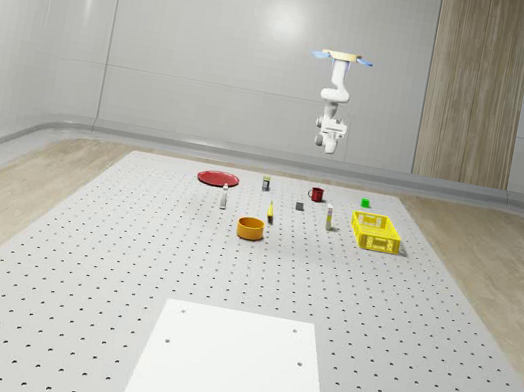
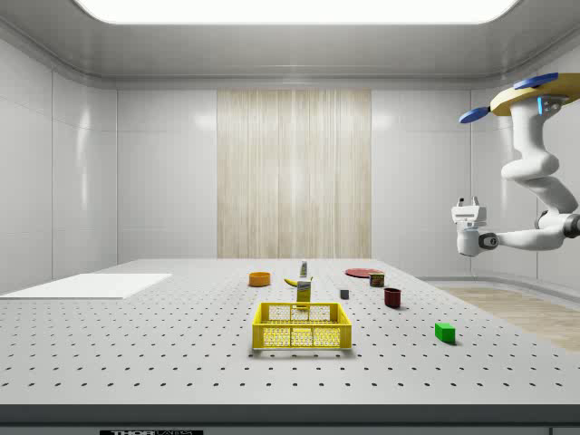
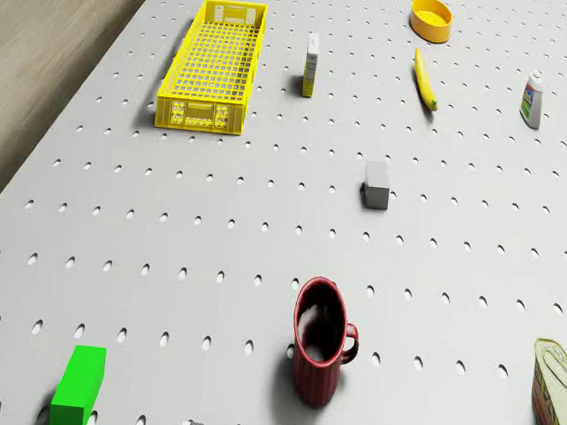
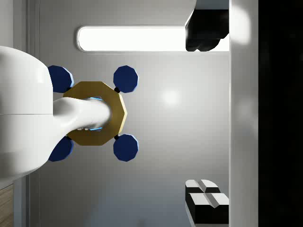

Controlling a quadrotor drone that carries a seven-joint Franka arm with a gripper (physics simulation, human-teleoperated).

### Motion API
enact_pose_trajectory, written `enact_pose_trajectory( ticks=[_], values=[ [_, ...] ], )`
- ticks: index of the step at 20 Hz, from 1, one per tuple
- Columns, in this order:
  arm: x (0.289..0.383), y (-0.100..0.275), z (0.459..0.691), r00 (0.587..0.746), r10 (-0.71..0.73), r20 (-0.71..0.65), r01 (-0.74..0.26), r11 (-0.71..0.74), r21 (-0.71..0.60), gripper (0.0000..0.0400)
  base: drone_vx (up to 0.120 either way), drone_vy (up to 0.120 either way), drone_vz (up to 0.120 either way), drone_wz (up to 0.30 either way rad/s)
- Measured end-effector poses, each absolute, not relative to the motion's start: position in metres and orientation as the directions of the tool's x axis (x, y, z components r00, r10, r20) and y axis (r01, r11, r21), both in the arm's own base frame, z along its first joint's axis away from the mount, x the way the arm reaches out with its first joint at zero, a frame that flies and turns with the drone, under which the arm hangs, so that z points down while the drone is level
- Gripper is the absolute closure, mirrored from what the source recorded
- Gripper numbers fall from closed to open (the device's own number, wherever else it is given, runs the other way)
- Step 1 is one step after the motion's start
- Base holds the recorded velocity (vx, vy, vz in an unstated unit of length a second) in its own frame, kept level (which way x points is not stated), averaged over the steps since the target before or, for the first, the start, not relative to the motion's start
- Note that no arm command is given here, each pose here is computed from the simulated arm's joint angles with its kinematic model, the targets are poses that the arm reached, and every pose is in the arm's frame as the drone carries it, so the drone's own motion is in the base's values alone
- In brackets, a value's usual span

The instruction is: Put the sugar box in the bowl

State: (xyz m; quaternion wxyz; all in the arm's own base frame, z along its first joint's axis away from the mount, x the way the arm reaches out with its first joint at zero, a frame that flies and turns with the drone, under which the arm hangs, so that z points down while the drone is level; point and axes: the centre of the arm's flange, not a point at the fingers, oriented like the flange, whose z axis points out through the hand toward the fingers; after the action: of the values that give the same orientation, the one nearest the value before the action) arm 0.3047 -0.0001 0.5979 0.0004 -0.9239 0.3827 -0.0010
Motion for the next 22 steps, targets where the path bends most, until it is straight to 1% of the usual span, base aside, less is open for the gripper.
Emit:
enact_pose_trajectory(
  ticks=[4, 6, 11, 16, 22],
  values=[
    [0.3011, 0.000, 0.627, 0.707, -0.707, 0.004, -0.707, -0.707, -0.004, 0.0000, 0.000, -0.010, 0.000, 0.000],
    [0.3011, 0.000, 0.641, 0.707, -0.707, 0.005, -0.707, -0.707, -0.005, 0.0000, 0.000, -0.120, 0.000, 0.000],
    [0.3029, 0.000, 0.669, 0.707, -0.707, 0.008, -0.707, -0.707, -0.008, 0.0000, 0.120, 0.000, 0.000, 0.000],
    [0.3040, 0.000, 0.683, 0.707, -0.707, 0.010, -0.707, -0.707, -0.010, 0.0000, 0.120, 0.000, 0.000, 0.000],
    [0.3042, 0.000, 0.689, 0.707, -0.707, 0.014, -0.707, -0.707, -0.014, 0.0000, 0.120, 0.000, 0.000, 0.000]
  ],
)
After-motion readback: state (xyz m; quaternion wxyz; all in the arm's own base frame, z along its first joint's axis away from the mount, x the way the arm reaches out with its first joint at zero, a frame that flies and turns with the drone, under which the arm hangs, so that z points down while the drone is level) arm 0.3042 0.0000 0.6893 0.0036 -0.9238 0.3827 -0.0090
